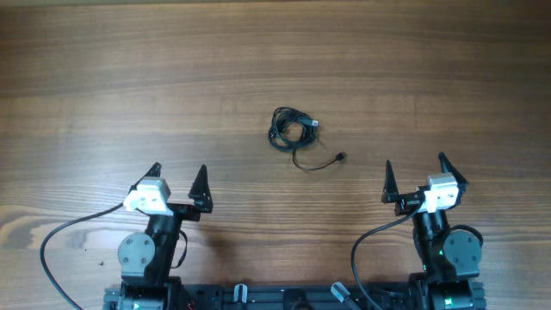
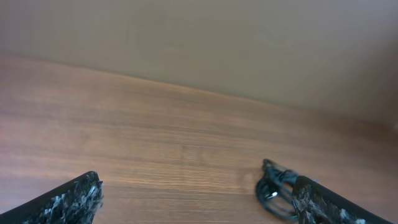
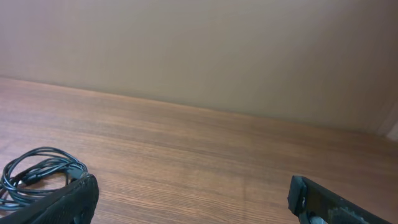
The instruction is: Untangle cables
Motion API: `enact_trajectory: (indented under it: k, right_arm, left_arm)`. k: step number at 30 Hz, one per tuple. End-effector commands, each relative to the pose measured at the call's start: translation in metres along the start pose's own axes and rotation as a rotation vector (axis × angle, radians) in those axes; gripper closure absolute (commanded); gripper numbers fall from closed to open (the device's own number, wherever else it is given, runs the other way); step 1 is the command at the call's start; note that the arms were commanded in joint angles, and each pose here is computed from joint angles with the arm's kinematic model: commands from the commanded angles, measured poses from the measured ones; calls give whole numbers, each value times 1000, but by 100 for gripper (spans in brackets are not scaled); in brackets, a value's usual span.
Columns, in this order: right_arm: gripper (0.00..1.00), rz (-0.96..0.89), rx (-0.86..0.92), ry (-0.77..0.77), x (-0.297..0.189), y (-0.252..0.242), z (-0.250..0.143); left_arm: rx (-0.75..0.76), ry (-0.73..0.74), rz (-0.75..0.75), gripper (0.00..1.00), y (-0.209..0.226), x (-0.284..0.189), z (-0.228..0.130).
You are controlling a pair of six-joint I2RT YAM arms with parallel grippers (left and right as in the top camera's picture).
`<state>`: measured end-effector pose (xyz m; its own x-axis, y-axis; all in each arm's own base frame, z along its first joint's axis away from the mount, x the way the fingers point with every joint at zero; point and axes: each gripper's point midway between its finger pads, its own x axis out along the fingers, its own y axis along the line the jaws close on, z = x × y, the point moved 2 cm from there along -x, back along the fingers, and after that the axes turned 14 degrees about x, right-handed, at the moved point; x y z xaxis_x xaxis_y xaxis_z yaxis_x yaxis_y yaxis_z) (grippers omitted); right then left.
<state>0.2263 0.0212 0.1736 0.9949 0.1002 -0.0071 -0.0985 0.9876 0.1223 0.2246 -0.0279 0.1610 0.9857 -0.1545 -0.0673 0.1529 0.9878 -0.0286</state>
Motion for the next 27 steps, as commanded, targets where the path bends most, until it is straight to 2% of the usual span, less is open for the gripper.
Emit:
enact_trajectory:
  k: [1,6,11,15,19,23,27]
  right_arm:
    - [0,100,1,-5,-1,15,2]
    - [0,108,175,18,-1,17,0]
    - [0,89,230,98,0,16,-9]
    - [0,76,246,149,1,16,-6]
    - [0,65,249,197,7,17,0]
    - [0,41,256,297,16,17,2]
    - [0,10,265,441,26,18,6]
  left_arm:
    - [-154,-1,-16,0,-3,0,-1]
    - [-181,4,-16,0,-3,0,-2]
    - [-181,18,-13,0,-3,0,-3]
    - [-189,110,38,0,4,1,-13]
    - [-192,151,42,0,4,4,-4]
    - [-197,233,52,0,4,12,9]
    - [-208,392,69,0,5,21,17]
